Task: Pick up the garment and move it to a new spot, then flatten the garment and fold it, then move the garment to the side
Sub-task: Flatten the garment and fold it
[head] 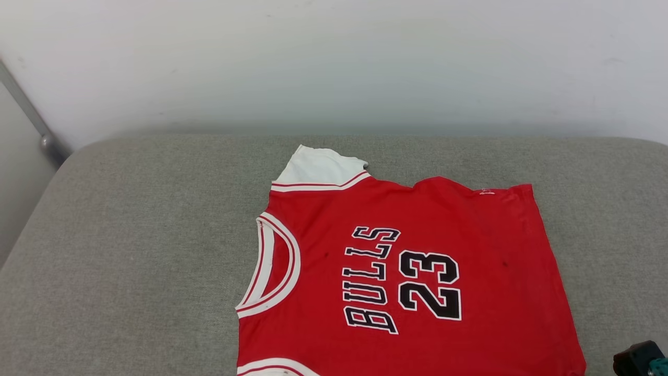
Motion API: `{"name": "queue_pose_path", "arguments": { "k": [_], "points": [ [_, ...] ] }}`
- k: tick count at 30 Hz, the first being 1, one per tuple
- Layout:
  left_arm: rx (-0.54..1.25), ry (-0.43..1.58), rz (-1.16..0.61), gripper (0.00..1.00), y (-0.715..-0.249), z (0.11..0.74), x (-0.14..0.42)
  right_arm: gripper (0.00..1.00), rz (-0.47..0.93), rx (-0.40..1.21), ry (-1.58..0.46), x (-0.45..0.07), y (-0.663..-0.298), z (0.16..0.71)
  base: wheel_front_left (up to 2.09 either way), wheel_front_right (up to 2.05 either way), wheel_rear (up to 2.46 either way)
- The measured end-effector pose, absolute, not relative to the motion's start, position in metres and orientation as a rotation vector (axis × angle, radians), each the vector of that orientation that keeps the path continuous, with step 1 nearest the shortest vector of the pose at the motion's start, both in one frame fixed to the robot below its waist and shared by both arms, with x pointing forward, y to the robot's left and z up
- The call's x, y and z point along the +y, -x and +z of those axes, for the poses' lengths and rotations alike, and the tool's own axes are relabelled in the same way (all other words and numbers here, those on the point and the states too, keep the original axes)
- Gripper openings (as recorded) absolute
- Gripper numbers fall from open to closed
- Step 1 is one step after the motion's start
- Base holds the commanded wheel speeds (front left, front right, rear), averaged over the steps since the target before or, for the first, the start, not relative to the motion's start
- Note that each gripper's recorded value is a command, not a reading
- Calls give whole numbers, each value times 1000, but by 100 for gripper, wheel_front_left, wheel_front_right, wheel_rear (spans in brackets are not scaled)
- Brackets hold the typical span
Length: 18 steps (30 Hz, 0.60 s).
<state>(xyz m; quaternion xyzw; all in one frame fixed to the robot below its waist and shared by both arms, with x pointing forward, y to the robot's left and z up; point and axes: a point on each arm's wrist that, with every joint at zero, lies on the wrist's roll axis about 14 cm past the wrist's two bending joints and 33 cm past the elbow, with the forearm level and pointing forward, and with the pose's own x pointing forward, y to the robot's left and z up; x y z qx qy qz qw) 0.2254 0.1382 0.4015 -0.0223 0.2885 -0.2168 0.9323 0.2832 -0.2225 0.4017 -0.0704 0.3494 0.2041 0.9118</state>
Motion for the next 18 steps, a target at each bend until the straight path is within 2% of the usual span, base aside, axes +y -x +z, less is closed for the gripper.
{"name": "queue_pose_path", "arguments": {
  "k": [6,18],
  "points": [
    [587,21,-448,0,-231,400,141,0,386,680,126,-219,-288,412,0,0,0],
    [357,-165,-547,0,-336,461,140,0,345,551,113,-213,-334,450,0,0,0]
  ]
}}
